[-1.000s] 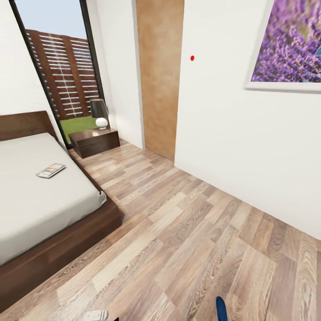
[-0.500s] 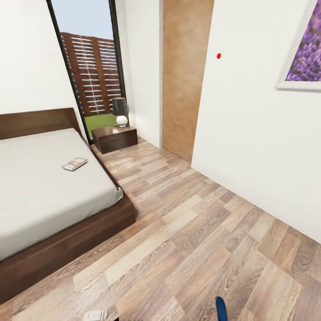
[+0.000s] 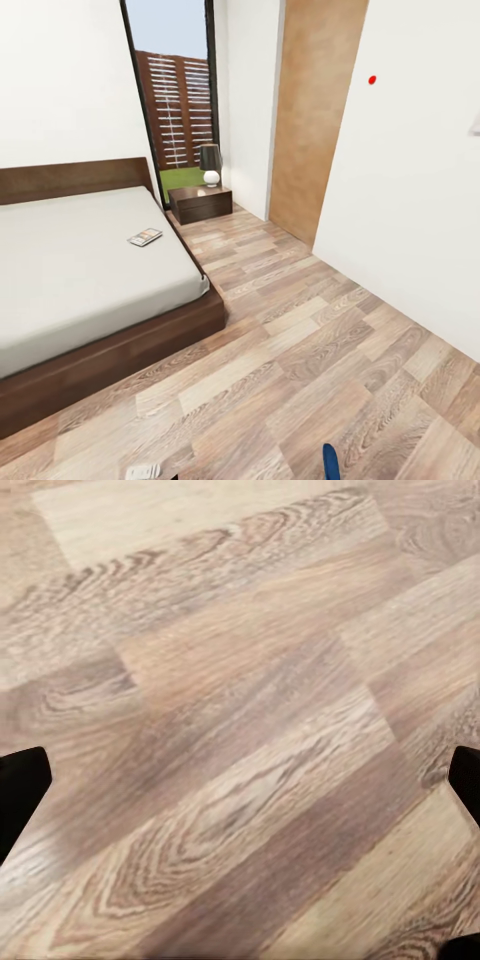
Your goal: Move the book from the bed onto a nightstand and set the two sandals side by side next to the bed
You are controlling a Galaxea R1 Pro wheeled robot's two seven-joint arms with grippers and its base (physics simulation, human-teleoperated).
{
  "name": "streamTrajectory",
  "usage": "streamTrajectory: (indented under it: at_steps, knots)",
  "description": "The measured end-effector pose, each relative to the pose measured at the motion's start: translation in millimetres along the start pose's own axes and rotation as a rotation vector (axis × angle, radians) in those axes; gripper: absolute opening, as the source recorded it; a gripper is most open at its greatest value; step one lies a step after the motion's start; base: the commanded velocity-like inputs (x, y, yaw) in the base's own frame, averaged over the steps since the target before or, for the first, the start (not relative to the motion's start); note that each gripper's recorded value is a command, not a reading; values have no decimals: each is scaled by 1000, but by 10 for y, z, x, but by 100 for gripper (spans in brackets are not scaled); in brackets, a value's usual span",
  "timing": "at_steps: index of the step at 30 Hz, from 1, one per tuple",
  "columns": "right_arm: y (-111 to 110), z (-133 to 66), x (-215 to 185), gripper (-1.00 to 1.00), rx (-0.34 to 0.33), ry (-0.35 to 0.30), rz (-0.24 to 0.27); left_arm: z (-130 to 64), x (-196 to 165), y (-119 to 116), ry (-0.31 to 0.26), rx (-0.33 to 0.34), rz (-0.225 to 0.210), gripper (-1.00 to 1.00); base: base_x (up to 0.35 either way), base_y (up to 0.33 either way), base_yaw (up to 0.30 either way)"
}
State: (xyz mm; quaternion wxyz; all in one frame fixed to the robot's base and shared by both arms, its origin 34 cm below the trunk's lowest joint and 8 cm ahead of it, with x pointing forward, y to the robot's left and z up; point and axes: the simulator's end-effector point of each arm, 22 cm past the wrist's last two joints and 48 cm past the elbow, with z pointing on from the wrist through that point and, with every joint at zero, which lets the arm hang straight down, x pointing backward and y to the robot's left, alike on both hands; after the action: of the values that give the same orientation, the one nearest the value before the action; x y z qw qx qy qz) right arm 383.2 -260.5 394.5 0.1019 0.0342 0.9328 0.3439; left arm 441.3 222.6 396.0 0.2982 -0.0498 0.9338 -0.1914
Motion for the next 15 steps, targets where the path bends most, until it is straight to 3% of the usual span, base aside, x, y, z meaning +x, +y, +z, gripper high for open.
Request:
streamTrajectory:
  at_steps: [8, 15]
  knots:
    - [-3, 2, 7, -100, 0, 1, 1, 1, 8, 2, 2, 0, 0, 100, 142, -36, 276]
    - [-8, 6, 16, -100, 1, 4, 3, 4, 21, 4, 5, -1, 0, 100, 30, -10, 276]
